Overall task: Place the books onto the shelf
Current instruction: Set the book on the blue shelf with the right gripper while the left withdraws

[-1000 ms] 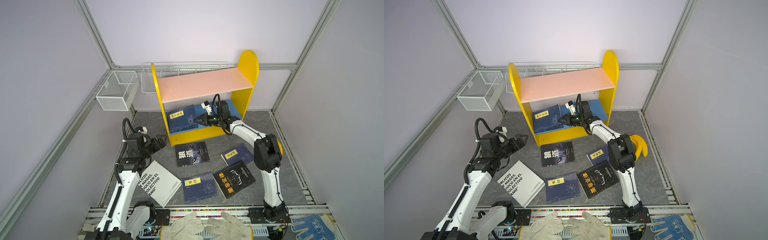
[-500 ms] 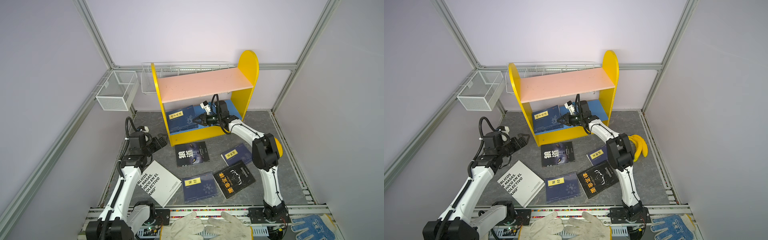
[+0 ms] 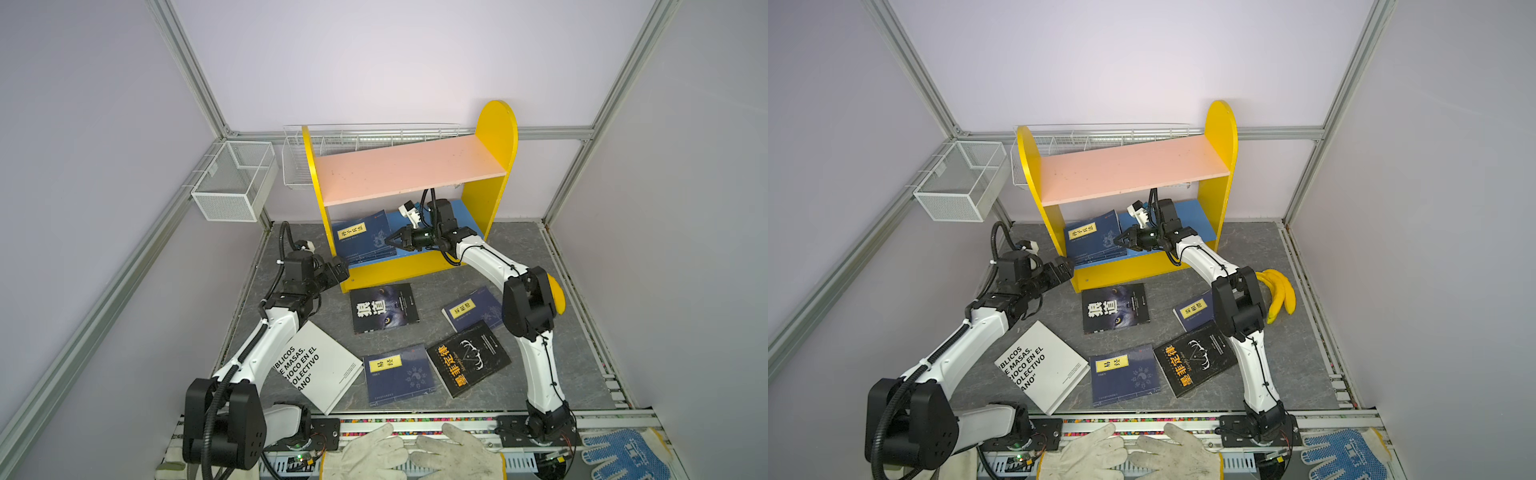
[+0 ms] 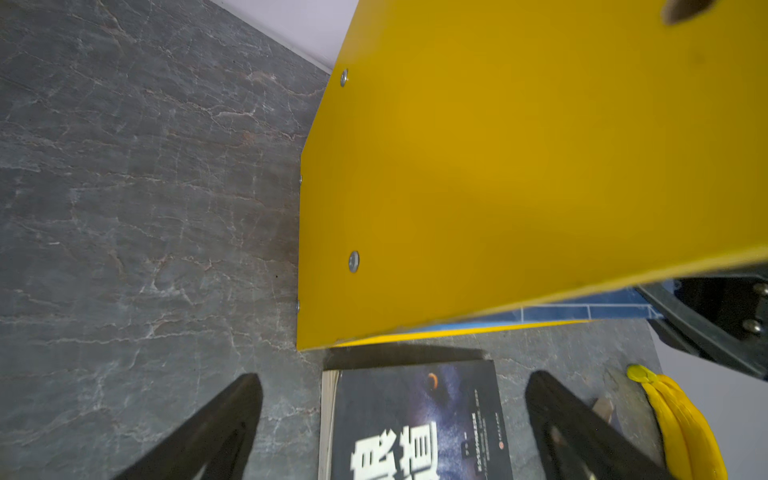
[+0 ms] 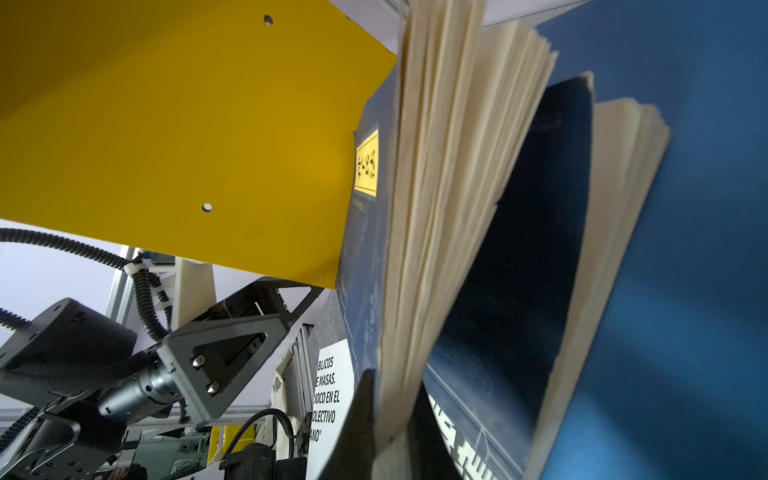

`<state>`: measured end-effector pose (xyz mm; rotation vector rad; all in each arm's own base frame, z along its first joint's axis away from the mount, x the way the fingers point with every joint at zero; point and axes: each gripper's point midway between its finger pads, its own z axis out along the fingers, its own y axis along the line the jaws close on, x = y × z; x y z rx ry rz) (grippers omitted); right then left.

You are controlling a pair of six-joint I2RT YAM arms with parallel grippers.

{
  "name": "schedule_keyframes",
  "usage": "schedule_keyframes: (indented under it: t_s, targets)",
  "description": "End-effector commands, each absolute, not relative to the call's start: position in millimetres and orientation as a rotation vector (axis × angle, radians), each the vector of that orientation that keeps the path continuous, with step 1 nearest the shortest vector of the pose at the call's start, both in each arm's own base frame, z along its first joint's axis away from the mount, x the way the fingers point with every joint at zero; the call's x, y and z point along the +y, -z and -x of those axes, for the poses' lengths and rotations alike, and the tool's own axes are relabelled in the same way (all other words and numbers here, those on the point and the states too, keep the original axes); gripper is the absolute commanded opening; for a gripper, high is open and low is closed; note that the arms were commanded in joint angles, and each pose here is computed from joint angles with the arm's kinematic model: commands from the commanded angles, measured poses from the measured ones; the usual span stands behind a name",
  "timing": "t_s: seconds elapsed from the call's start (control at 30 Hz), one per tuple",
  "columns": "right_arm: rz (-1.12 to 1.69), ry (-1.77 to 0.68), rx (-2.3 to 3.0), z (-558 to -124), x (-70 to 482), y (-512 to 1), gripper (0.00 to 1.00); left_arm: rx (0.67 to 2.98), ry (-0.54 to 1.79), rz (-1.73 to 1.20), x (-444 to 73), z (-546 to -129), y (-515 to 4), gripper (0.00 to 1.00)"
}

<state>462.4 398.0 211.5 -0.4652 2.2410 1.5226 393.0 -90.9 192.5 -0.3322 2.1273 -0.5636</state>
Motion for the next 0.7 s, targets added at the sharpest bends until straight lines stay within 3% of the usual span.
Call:
schedule_keyframes:
  t_s: [0.0,0.67]
  targets:
    - [0.508,-1.487,2.315,-455,405,-181,0.1,1.987,0.56,0.334,-91,-418,-225,0.99]
    - [0.462,-1.415,2.354,-462,404,-168,0.13,2.103,0.334,0.441,-80,-438,-157,1.0]
